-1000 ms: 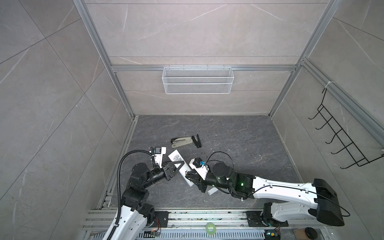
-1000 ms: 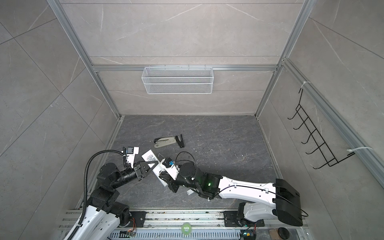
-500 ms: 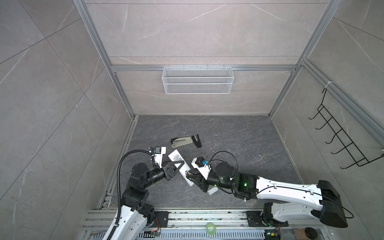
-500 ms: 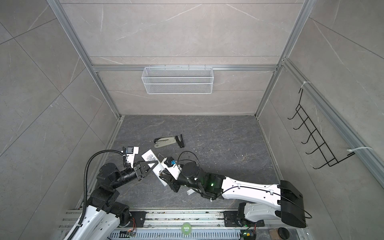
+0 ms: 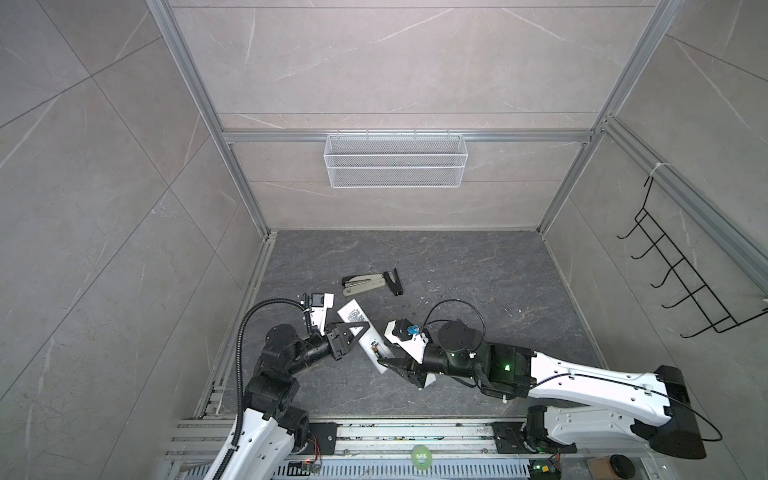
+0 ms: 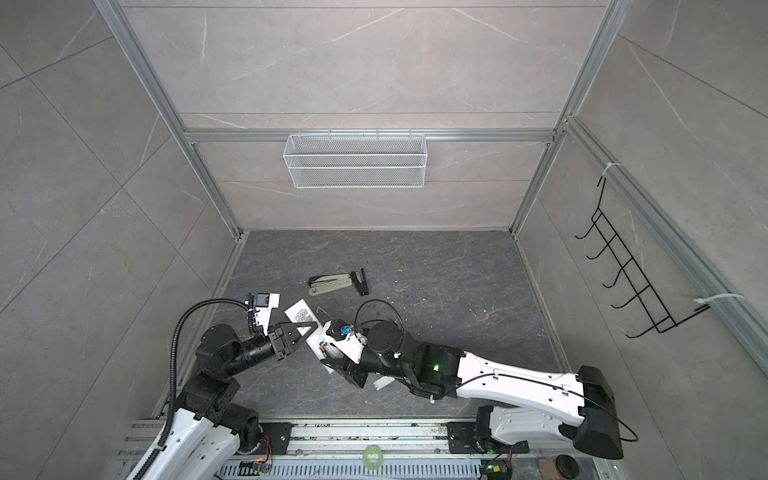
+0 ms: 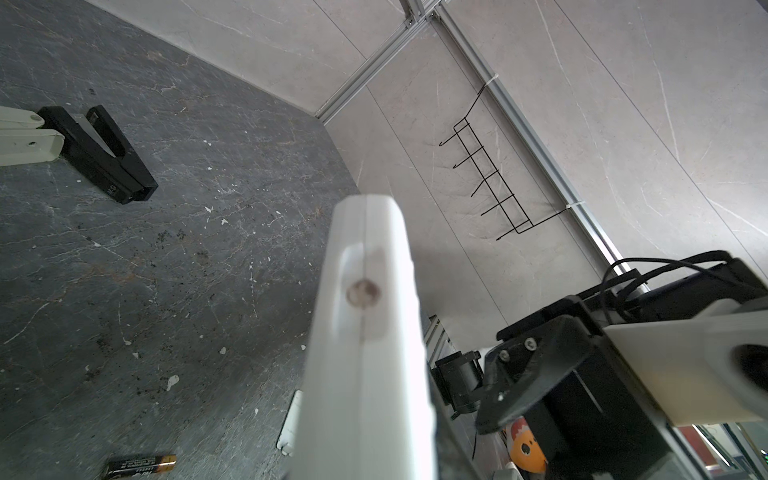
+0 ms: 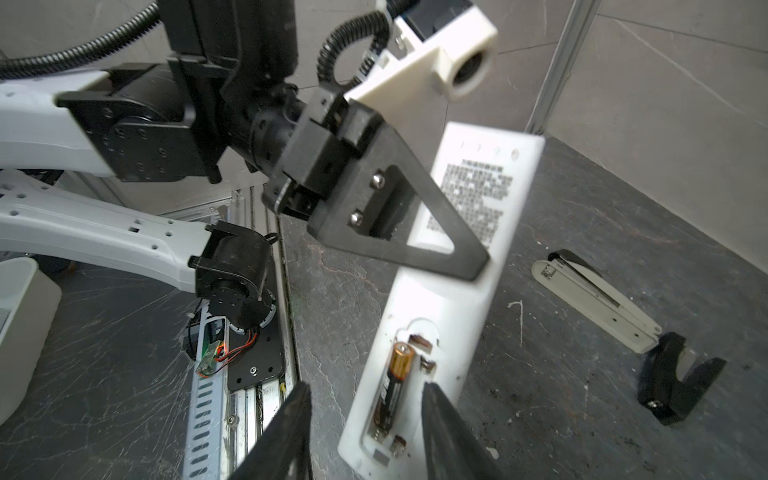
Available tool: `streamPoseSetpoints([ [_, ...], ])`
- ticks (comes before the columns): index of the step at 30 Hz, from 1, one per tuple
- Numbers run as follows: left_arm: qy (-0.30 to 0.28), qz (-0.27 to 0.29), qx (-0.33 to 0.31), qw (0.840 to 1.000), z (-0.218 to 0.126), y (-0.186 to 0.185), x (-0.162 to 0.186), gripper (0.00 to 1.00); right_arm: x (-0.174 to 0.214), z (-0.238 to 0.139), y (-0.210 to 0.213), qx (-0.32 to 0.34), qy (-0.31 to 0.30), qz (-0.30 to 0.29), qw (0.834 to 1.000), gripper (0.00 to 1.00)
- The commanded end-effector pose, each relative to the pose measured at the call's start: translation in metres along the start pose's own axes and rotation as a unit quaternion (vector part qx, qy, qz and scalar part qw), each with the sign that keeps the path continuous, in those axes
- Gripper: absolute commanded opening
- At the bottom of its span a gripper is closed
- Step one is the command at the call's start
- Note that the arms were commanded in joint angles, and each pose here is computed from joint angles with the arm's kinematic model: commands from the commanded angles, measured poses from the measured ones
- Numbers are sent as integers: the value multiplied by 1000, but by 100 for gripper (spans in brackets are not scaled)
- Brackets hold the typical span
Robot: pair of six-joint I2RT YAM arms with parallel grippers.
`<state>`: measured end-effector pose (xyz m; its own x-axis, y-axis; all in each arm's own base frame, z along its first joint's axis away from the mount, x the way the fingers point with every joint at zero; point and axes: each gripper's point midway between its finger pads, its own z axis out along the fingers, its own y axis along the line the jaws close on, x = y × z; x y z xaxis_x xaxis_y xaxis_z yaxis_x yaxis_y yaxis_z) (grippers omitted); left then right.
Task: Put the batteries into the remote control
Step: 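Lower the battery into the remote's battery compartment with the right gripper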
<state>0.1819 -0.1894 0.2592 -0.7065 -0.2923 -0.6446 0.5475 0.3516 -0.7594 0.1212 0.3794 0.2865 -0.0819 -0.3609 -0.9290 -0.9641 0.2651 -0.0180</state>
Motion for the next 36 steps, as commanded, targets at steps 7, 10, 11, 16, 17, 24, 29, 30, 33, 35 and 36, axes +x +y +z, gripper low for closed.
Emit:
streamPoseSetpoints([
  [7,32,31,48,998,0,-27,-2,0,9,-28,24,-59,88,-202,974,56],
  [10,45,35,57,997,-1,-33,1,0,13,-26,22,-61,111,-238,963,61],
  [11,48,37,58,997,-2,-35,1,0,15,-25,21,-61,119,-248,959,61],
  [16,65,43,66,995,-5,-40,7,0,19,-14,14,-57,155,-289,943,60],
  [17,67,44,66,995,-5,-40,8,0,18,-12,14,-59,156,-294,941,58],
  [24,78,41,72,993,-6,-42,12,0,16,2,14,-64,161,-315,933,44],
  [29,82,39,74,993,-6,-42,14,0,15,8,16,-66,159,-322,931,40],
  [30,82,39,73,993,-7,-42,14,0,15,9,17,-67,159,-325,930,39],
  [33,83,39,74,993,-7,-42,14,0,16,12,16,-67,163,-329,928,37],
  [35,82,39,74,993,-7,-42,14,0,16,14,17,-67,163,-330,927,36],
  [36,82,38,74,993,-7,-42,14,0,16,14,17,-68,163,-331,927,36],
])
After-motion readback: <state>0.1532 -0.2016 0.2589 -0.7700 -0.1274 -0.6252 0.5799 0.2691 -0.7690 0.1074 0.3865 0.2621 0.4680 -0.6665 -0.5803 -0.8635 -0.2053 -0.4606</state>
